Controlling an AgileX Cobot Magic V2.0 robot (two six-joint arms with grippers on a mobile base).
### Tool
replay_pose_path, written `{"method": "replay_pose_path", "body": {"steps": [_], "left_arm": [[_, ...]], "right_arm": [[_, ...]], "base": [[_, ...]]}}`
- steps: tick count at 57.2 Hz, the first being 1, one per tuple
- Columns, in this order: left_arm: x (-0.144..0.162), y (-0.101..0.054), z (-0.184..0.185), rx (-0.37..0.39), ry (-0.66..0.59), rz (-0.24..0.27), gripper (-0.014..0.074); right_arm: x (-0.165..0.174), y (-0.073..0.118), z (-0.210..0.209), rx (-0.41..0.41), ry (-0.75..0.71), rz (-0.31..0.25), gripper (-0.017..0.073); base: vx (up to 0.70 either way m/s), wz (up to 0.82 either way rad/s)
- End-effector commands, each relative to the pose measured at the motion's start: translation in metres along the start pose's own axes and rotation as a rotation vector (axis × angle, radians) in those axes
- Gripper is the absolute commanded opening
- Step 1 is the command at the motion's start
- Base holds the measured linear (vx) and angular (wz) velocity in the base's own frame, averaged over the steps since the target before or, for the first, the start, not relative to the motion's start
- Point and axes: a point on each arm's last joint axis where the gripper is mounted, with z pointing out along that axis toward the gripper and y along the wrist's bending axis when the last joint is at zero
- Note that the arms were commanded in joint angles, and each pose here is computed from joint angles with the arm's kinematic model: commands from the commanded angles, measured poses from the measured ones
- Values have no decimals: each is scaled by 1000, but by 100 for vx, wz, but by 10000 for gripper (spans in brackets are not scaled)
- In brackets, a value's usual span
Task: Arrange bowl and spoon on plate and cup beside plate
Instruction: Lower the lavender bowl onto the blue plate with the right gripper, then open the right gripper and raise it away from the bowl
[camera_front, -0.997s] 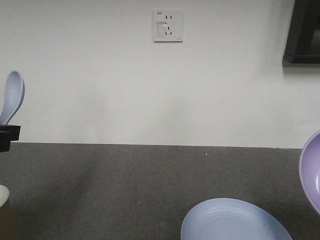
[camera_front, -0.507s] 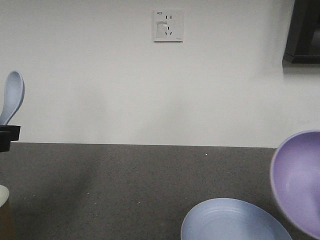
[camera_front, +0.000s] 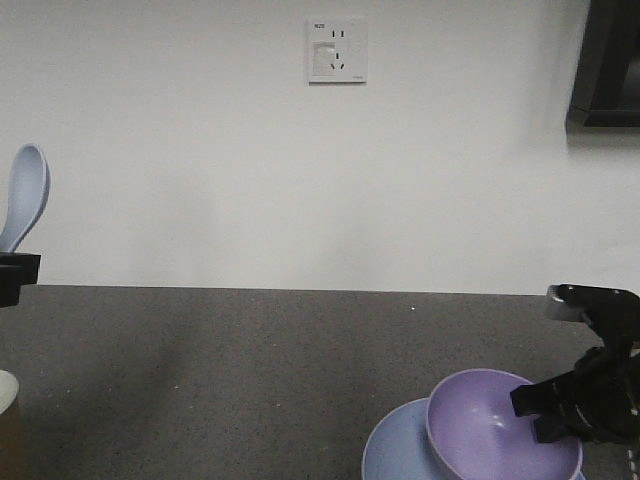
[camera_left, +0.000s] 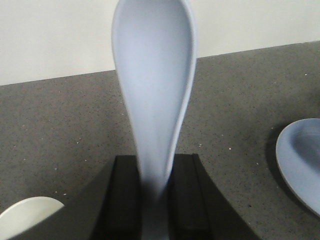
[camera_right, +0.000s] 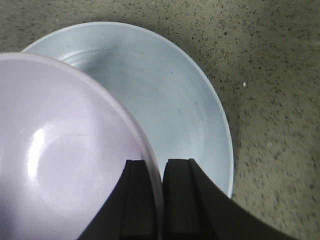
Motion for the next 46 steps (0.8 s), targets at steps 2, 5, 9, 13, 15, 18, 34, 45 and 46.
{"method": "replay_pose_path", "body": {"steps": [2,5,9,13,15,18,34,45,46], "left_arm": [[-13,-3,-13,14,-109,-5,-3],[-13,-3,-13,14,-107,-5,-3],[-13,-3,-12,14,-105,-5,-3],[-13,-3,-12,14,-103,-5,-3],[-13,-3,-12,15,-101,-5,-3],[-13,-3,-12,15,-100,-5,-3],[-12,-3,-12,15,-91,-5,-3],[-11,-3,-12,15,-84,-5,-3],[-11,-3,-12,15,-84,-5,-3]], "right_arm": [[-22,3,-5,-25,-94,27,-8],[-23,4,0,-37,-84,40,-8],[-24,2,8,-41,-72,48,-8],[-25,1,15,-40,-56,52,-8],[-25,1,18,-41,-48,49,-8],[-24,1,21,-49,-37,45,-8],[-25,2,29,-74,-31,39,-3],[-25,1,30,-73,-41,38,33],[-25,1,30,-73,-41,37,41]], "base": [[0,0],[0,0],[0,0],[0,0],[0,0],[0,0],[0,0],[0,0],[0,0]]}}
